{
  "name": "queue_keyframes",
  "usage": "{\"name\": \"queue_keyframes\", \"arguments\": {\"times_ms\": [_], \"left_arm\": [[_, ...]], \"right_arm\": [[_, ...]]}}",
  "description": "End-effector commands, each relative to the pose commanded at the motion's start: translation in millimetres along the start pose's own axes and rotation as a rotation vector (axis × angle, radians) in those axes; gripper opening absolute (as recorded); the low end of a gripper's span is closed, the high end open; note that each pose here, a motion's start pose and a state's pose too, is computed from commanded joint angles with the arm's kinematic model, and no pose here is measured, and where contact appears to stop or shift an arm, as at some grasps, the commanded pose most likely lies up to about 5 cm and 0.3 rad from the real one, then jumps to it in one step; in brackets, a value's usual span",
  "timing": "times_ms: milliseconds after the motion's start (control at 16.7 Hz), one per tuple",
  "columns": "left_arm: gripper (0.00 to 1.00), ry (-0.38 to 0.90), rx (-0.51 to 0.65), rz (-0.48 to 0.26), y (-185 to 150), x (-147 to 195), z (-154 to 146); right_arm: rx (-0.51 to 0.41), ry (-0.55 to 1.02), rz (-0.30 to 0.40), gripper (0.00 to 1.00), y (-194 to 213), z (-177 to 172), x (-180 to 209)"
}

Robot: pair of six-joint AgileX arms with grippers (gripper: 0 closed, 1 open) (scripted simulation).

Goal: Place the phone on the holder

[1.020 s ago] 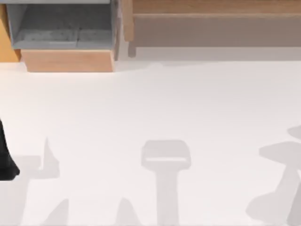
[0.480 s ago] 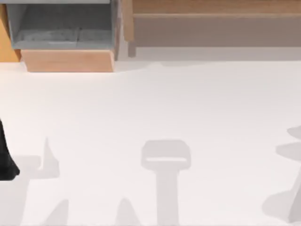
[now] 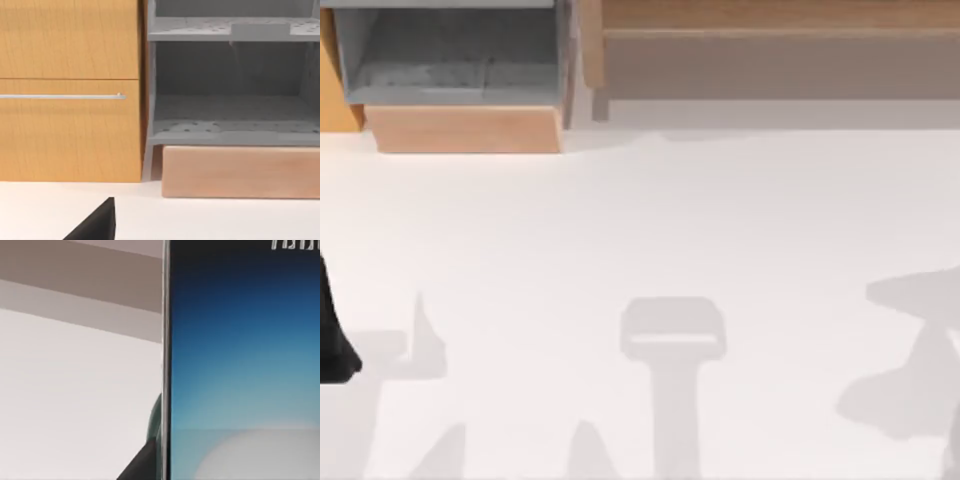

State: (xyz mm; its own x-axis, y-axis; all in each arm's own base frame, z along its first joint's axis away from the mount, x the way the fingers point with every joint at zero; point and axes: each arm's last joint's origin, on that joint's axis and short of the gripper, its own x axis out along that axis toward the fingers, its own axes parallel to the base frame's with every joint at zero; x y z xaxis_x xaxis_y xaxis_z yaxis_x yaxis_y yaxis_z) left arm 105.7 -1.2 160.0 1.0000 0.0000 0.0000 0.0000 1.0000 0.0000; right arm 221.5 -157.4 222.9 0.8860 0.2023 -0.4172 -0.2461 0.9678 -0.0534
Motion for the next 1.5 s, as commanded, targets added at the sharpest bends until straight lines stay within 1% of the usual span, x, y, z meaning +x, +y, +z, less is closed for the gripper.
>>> {"name": "queue_keyframes", "arguments": {"times_ms": [240, 480, 1260, 1320, 1500], "left_arm": [[1.0, 0.0, 0.0, 0.0, 0, 0, 0], [1.0, 0.0, 0.0, 0.0, 0, 0, 0], [1.0, 0.0, 0.0, 0.0, 0, 0, 0], [1.0, 0.0, 0.0, 0.0, 0, 0, 0], [1.0, 0.0, 0.0, 0.0, 0, 0, 0]], "right_arm": [[0.045, 0.003, 0.019, 0.0, -2, -3, 19], [0.046, 0.003, 0.019, 0.0, -2, -3, 19], [0.046, 0.003, 0.019, 0.98, -2, -3, 19], [0.046, 0.003, 0.019, 1.0, -2, -3, 19], [0.046, 0.003, 0.019, 1.0, -2, -3, 19]]}}
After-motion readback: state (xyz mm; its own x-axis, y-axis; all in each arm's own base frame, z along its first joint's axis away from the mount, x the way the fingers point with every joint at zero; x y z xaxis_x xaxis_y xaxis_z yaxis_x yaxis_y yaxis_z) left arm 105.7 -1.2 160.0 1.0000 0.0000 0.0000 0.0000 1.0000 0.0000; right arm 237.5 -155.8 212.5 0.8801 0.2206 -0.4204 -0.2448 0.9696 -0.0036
